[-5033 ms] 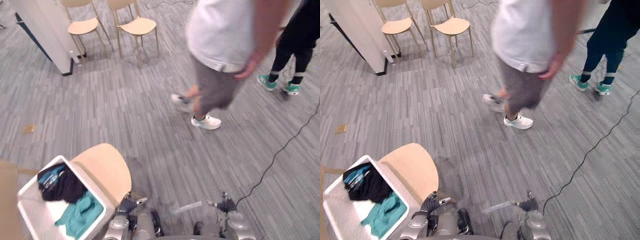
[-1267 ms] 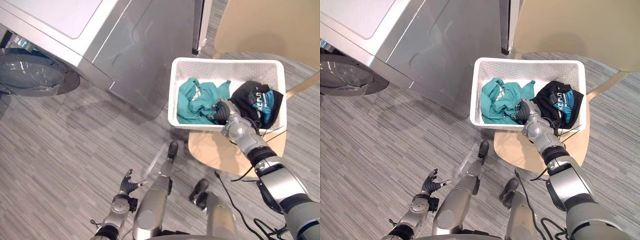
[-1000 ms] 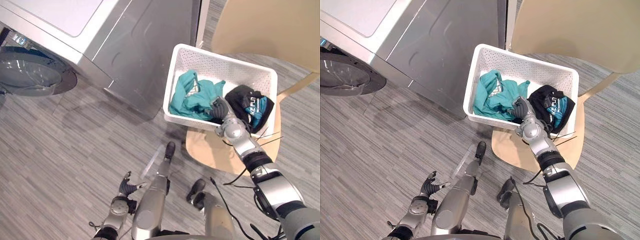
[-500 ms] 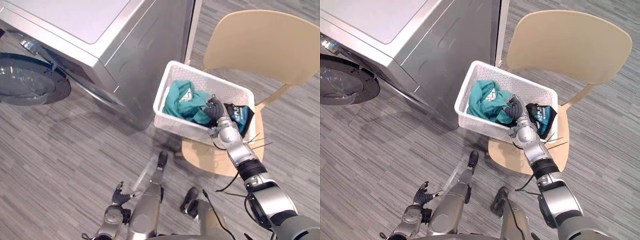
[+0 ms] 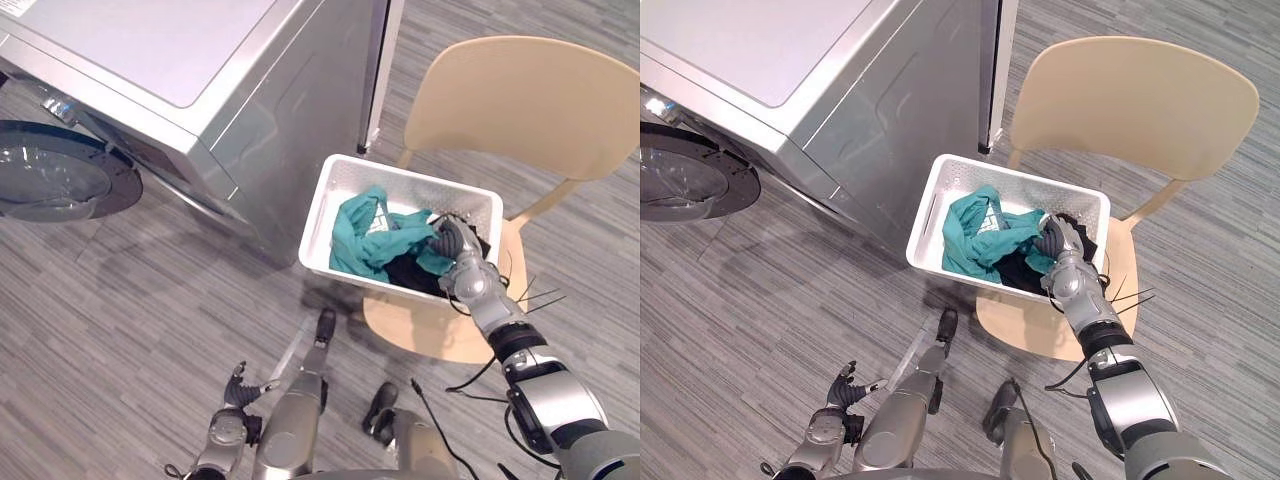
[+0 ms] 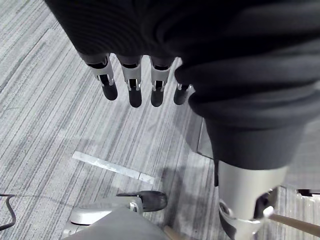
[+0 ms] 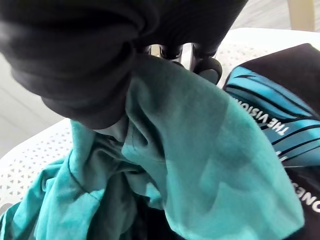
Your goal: Pick up the laundry basket with both hands and put the clothes into the washing machine.
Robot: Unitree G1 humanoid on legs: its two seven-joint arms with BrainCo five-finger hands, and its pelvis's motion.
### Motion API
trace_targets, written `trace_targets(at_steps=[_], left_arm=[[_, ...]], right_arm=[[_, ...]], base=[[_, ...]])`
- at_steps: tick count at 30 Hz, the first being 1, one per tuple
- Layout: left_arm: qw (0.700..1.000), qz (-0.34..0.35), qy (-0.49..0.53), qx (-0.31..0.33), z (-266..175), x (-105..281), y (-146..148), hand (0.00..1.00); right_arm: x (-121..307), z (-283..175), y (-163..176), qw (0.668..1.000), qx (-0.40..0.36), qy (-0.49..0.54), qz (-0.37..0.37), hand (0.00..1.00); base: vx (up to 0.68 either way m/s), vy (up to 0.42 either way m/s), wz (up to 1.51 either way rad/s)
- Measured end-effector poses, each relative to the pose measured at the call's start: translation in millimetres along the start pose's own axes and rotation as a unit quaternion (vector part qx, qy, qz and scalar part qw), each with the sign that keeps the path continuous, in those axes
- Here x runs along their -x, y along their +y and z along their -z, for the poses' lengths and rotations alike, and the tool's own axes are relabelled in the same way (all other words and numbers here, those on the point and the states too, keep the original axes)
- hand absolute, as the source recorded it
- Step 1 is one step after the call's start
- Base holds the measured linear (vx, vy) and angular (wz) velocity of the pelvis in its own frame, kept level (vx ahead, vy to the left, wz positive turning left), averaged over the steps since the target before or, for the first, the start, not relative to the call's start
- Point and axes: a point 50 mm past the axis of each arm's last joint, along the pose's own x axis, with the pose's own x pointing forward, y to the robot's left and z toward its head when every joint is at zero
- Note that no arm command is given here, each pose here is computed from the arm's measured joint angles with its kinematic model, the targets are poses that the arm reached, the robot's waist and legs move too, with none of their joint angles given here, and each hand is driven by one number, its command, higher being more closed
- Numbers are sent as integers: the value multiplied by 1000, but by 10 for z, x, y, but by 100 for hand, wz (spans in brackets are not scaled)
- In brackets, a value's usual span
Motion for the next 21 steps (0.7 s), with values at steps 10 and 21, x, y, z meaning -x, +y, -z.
trace_targets(at_steps=[10, 21], left_arm=[[1000, 6, 7, 12, 5, -7, 11, 0], [999, 6, 39, 13, 178, 51, 61, 0]], right_arm=[[274, -277, -59, 945, -318, -68, 42, 100], [828, -851, 238, 746, -641, -168, -63, 100]], base=[[23, -47, -7], [41, -64, -24]])
